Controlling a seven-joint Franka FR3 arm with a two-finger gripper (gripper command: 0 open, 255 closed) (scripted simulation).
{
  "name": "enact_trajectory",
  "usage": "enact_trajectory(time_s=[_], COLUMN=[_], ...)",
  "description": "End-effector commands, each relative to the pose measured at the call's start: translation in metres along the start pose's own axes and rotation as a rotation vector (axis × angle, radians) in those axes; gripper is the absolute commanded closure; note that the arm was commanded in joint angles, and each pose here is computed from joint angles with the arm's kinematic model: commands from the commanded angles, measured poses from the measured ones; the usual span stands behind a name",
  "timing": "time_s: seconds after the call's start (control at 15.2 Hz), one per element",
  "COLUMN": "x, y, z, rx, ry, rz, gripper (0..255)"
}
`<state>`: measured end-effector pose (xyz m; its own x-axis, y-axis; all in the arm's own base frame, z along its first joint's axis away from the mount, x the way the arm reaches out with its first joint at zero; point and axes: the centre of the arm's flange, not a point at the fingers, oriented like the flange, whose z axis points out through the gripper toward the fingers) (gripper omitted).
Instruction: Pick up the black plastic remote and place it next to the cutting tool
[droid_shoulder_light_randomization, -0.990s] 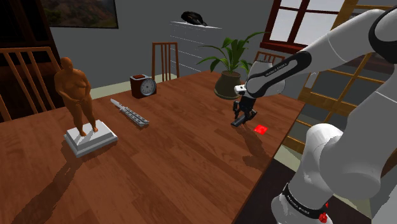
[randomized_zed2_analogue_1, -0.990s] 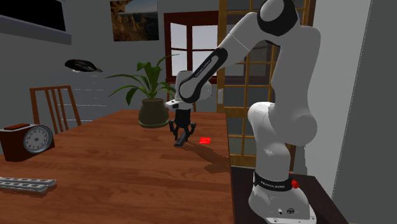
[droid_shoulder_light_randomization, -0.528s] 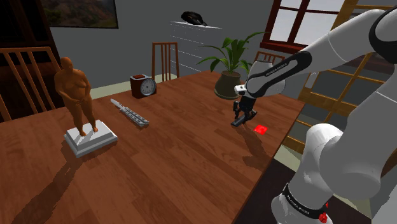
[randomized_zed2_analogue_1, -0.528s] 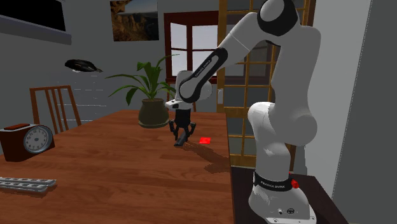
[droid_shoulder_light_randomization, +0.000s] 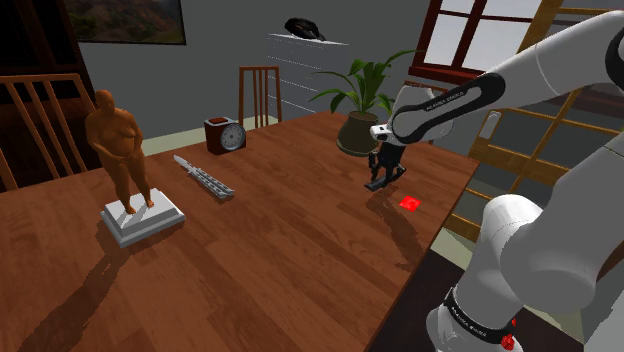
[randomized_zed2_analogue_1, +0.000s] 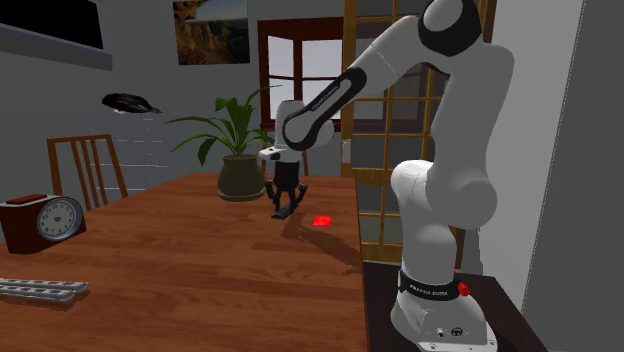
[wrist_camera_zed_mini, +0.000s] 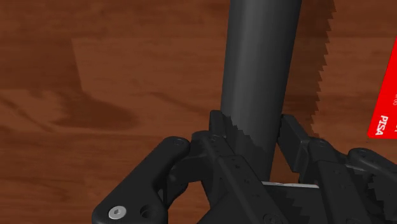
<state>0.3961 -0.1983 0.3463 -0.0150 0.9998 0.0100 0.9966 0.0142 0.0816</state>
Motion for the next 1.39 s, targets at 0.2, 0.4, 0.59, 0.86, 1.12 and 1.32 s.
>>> enact_trajectory(time_s=[0.2, 0.4, 0.59, 0.86, 1.12, 1.32], x=[0.001, 0.001, 0.001, 0.035, 0.08, 0.113], y=[0.002, 0.003, 0.005, 0.025, 0.053, 0.074], z=[-0.026, -0.042, -0.058, -0.058, -0.055, -0.053], rx=[0.0, 0.0, 0.0, 0.0, 0.0, 0.0], ry=[0.0, 0.0, 0.0, 0.0, 0.0, 0.0], rz=[0.0, 0.0, 0.0, 0.0, 0.0, 0.0], gripper=[255, 255, 255, 255, 255, 255])
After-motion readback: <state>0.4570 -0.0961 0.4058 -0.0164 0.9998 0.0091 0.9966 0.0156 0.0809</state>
